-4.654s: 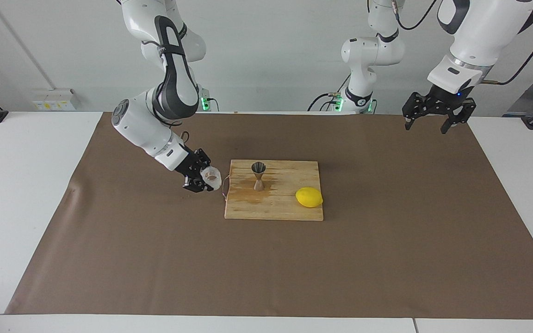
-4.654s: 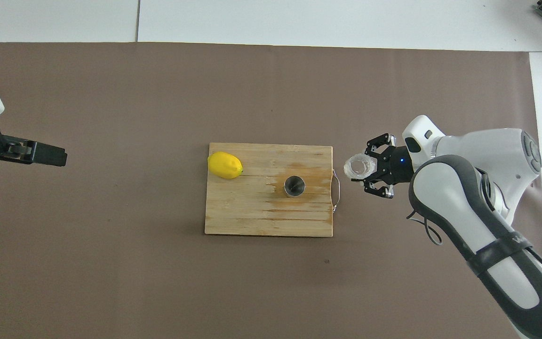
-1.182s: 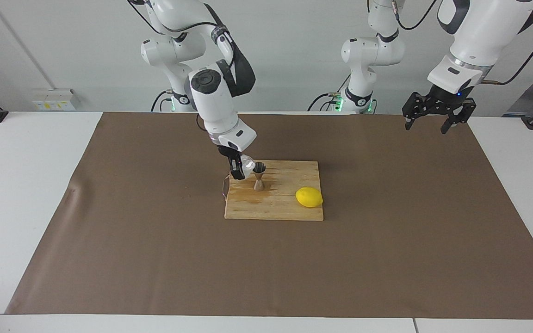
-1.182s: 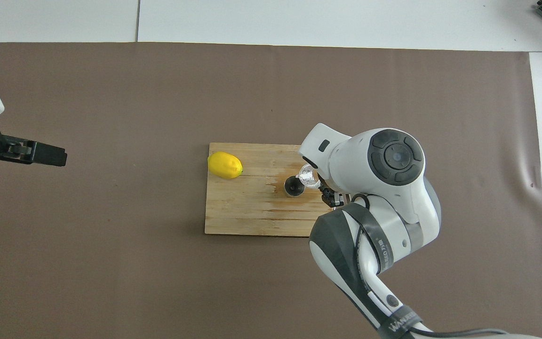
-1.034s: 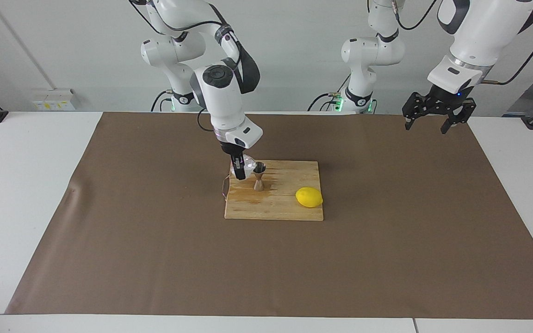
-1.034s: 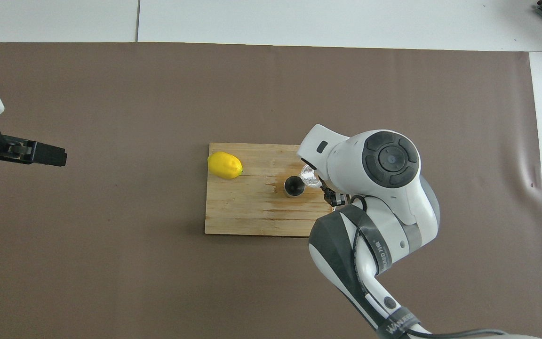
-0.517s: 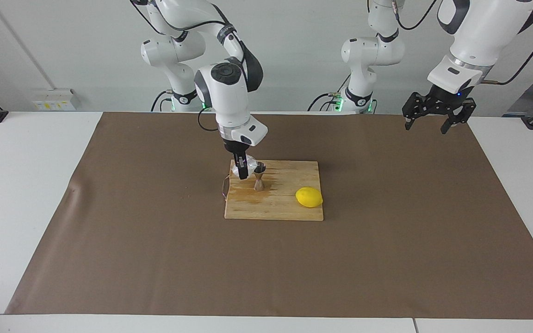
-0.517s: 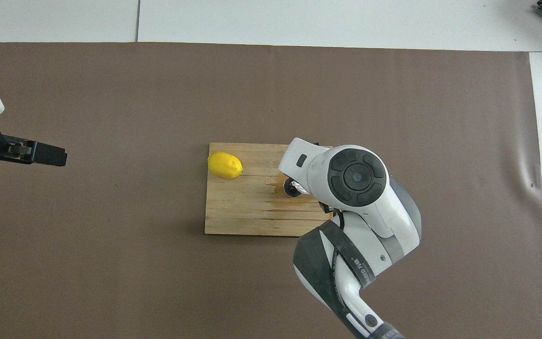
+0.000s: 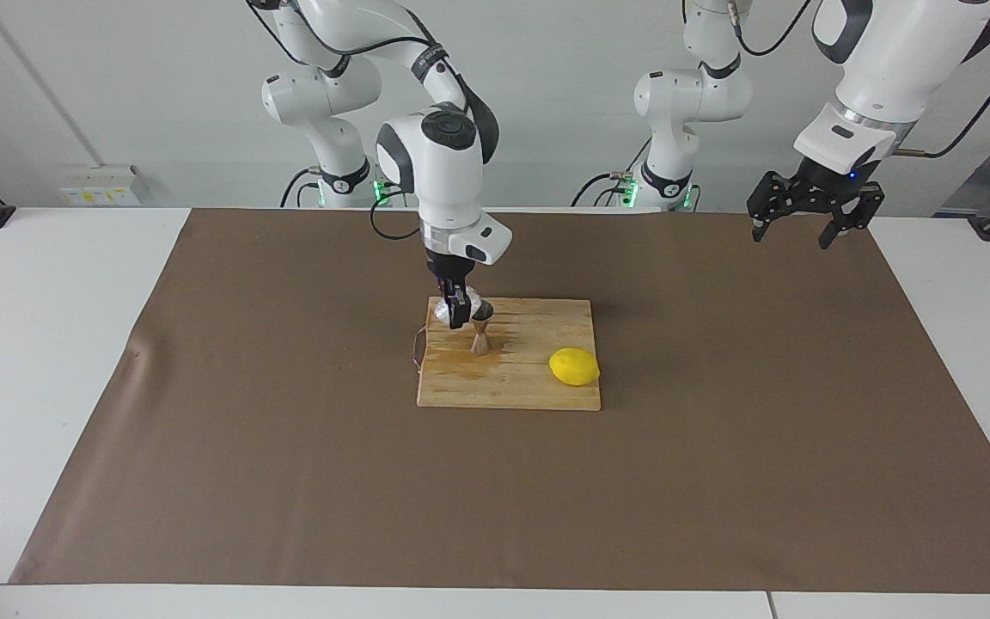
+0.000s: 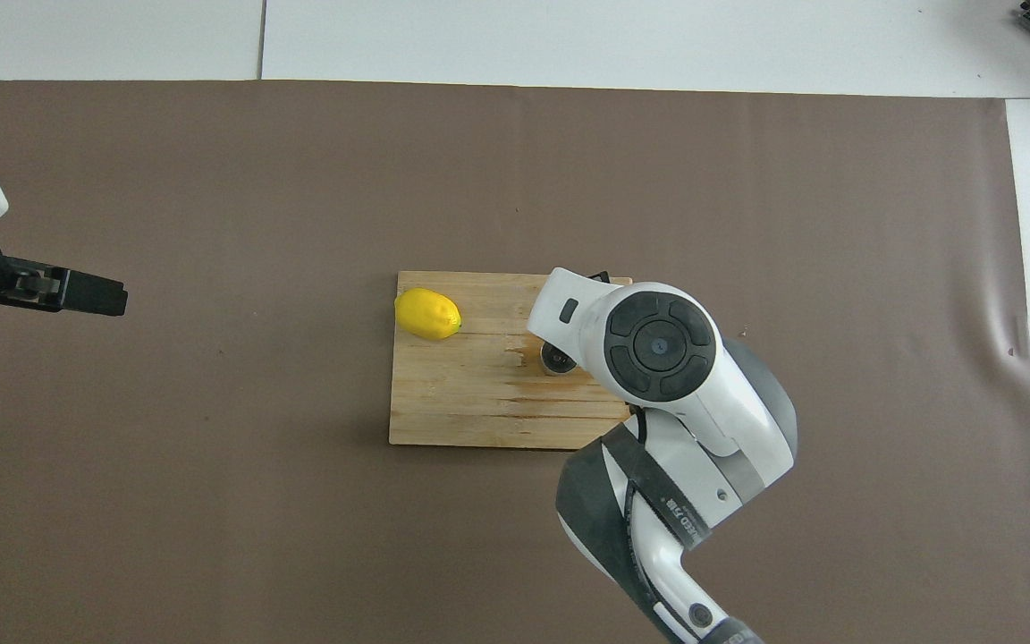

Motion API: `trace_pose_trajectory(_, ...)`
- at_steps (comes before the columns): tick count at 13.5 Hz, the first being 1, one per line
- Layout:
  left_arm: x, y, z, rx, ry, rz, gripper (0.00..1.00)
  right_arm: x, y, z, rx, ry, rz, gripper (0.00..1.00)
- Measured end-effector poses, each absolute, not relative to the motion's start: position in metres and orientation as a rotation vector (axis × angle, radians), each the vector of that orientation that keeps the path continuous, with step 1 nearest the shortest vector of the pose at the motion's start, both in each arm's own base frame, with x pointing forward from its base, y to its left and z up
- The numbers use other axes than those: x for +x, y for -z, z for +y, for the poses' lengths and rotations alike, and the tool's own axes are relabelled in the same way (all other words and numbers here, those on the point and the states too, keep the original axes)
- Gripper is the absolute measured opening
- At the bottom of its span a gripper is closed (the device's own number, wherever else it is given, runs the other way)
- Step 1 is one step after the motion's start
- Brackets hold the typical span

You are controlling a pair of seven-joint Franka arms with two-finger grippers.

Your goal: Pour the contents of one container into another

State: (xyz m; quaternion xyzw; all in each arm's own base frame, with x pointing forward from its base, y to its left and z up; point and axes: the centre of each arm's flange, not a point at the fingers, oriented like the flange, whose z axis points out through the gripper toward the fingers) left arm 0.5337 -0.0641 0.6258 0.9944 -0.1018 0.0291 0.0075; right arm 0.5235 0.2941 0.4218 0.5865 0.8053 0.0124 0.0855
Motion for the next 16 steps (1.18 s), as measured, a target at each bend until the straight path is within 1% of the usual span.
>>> trace_pose_trajectory(7, 0.534, -0.626, -0.064, 3.109, -0.091, -0.318, 1.0, 0.524, -0.422, 0.294, 1.689, -0.012, 2.394, 0.52)
trace_pose_trajectory(16, 0.534, -0.626, -0.064, 3.109, -0.091, -0.318, 1.0, 0.515, -0.425, 0.311, 1.582, 0.009, 2.378, 0.52)
